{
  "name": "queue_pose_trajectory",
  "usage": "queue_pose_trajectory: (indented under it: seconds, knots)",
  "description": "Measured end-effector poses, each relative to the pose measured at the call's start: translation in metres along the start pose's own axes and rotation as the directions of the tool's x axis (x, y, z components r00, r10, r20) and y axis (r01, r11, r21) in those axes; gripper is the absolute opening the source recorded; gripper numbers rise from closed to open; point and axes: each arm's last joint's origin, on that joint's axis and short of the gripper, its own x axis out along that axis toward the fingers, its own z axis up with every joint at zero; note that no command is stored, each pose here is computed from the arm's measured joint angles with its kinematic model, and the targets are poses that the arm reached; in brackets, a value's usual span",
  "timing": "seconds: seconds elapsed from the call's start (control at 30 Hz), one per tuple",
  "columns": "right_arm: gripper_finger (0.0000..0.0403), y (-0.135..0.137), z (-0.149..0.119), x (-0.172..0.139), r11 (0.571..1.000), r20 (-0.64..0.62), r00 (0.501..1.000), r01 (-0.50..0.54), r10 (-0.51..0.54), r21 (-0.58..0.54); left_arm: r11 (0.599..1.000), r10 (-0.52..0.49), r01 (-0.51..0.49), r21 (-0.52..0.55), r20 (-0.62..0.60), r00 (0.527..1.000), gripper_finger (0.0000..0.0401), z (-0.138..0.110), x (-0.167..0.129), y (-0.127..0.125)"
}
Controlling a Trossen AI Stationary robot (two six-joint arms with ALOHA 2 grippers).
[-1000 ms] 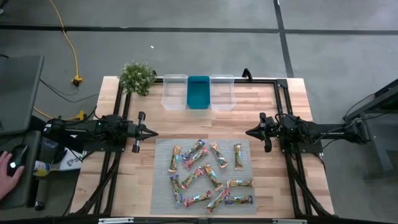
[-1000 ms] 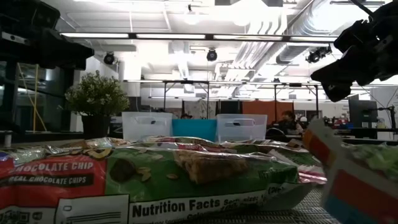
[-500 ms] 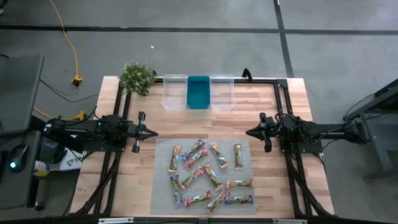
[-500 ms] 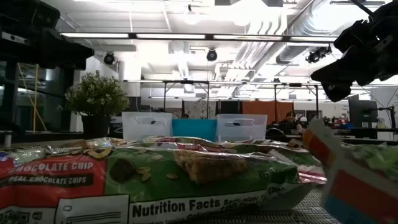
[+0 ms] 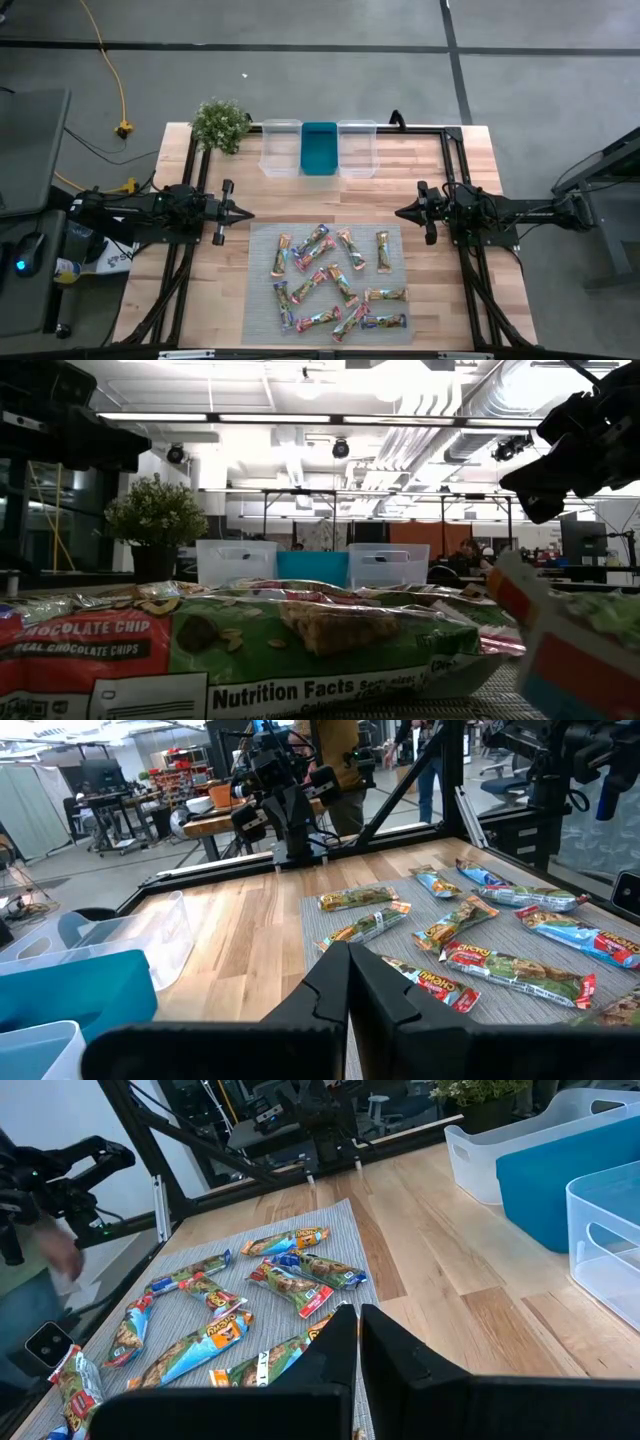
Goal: Pick and place Granola Bars by type
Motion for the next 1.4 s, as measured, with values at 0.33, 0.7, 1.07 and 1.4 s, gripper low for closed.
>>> queue_pose_trajectory:
  seconds: [0.33,0.7,1.07,1.4]
  knots:
    - [0.0,0.0,0.0,0.0,1.0,0.0,1.0,0.0,0.0,0.0,1.0,-0.001,0.001,0.0,0.0,1.0,0.0001,0.0,0.0,0.0]
    - [0.0,0.0,0.0,0.0,1.0,0.0,1.0,0.0,0.0,0.0,1.0,0.0,0.0,0.0,0.0,1.0,0.0001,0.0,0.0,0.0]
    - [0.0,0.0,0.0,0.0,1.0,0.0,1.0,0.0,0.0,0.0,1.0,0.0,0.0,0.0,0.0,1.0,0.0001,0.0,0.0,0.0]
    - [0.0,-0.0041,0.0012,-0.0003,0.883,0.042,0.989,0.146,-0.142,-0.447,1.0,0.0,0.0,0.0,0.0,1.0,0.0001,0.0,0.0,0.0]
